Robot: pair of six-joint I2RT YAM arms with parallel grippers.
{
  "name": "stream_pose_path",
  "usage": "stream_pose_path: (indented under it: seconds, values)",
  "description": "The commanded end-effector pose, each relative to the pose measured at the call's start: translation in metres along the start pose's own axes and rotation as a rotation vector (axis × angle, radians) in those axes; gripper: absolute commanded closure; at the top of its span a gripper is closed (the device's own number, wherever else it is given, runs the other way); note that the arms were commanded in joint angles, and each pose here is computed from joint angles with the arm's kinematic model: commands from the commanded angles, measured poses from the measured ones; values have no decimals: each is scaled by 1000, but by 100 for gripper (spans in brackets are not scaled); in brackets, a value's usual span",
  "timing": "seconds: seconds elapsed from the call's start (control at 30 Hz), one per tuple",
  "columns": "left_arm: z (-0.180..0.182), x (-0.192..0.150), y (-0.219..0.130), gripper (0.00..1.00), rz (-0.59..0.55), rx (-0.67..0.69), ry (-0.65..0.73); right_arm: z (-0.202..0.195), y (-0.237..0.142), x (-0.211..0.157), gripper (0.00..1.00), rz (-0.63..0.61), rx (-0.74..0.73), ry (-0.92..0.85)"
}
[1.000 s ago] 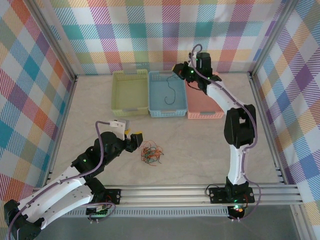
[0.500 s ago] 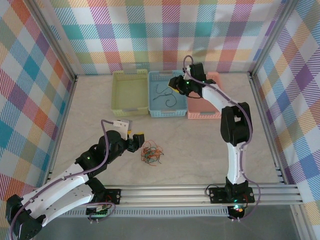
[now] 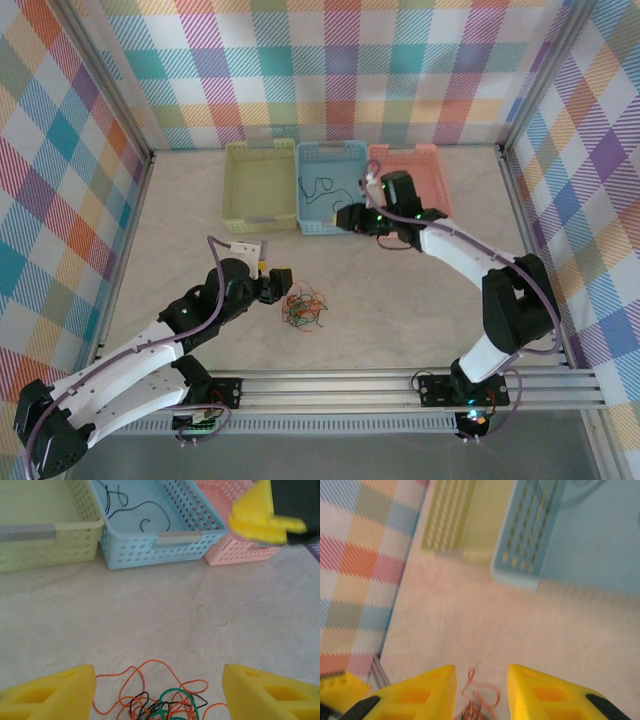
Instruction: Untangle the cables
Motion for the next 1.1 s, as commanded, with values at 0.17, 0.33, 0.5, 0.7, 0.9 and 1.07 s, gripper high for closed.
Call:
stream_pose_path:
  seconds: [0.17, 0.33, 0.5, 0.7, 0.9, 1.07]
  values:
    - [7, 0, 5, 30, 36, 8, -77, 14, 22, -80, 65, 275, 43, 2]
    - [5, -5, 13, 30, 65, -17, -77, 3, 32, -98, 63, 370, 7, 29]
    - [4, -6, 16, 30, 78, -20, -70, 2, 43, -117, 59, 464, -10, 33]
    - [4, -6, 18, 30, 85, -20, -66, 2, 48, -133, 58, 510, -23, 45]
    - [3, -6, 17, 30, 87, -21, -59, 7, 53, -139, 59, 536, -14, 38]
    - [3, -7, 17, 30, 91, -21, -55, 3, 56, -136, 71, 523, -46, 24]
Point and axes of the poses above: each hand's point on the last joint's axis, 136 mm out from that joint toward the fingers, its own y axis out along the fingers, its own z axis along the line the jaws close on, x = y × z, the point moved 7 cm from there along -y, back along the fingers, and after that the axes turned 6 degrees about y, right-handed, at the moved point
